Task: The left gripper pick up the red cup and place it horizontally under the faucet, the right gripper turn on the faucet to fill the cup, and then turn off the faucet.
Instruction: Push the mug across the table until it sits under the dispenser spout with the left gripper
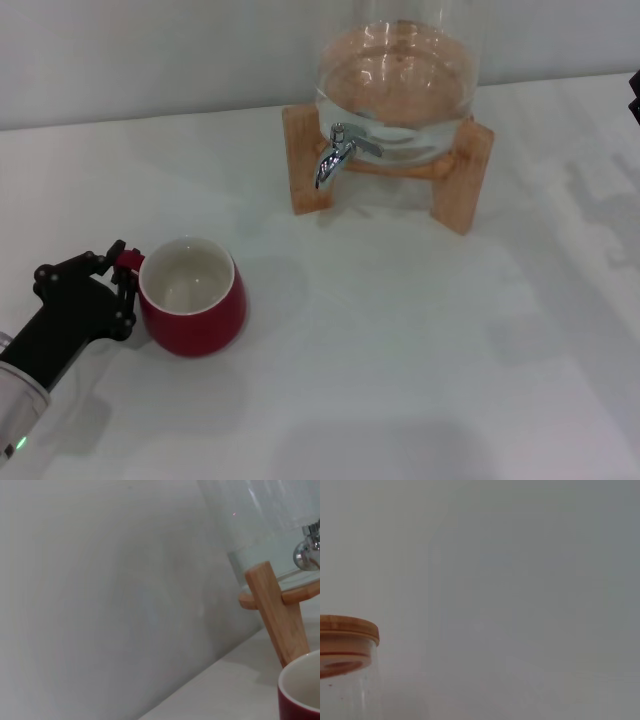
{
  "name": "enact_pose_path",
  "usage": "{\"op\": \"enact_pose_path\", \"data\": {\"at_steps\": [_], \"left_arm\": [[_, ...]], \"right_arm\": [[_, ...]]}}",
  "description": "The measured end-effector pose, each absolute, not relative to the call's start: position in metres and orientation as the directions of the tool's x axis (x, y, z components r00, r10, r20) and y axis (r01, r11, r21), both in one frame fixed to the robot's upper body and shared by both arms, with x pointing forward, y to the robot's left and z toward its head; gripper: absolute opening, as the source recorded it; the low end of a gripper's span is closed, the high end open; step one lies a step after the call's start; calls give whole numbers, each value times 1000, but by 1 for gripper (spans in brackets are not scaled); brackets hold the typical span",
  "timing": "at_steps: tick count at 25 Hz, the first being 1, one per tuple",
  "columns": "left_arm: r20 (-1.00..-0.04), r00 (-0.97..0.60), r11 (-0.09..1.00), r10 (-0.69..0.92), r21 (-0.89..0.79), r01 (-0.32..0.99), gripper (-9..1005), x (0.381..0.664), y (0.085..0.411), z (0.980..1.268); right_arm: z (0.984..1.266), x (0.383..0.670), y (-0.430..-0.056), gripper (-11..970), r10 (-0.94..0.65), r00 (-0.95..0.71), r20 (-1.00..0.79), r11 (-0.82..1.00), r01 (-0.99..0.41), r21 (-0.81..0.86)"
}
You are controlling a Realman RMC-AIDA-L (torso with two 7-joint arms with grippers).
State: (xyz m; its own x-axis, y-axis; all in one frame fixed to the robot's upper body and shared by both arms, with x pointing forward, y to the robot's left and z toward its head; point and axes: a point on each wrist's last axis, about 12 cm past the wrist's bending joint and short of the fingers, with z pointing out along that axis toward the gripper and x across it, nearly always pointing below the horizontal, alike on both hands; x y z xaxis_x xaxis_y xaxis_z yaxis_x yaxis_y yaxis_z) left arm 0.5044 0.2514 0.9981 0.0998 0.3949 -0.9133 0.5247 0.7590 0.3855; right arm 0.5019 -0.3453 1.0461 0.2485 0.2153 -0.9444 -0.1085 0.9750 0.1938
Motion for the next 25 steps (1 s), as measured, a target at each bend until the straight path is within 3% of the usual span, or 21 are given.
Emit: {"op": "enact_pose_path", "data": {"at_steps": [25], "left_arm": [[-969, -5, 799, 245, 199, 568, 100, 540, 235, 1013]], "right_arm": [[1047, 503, -344, 723, 230, 246, -942, 971, -119, 207]]}}
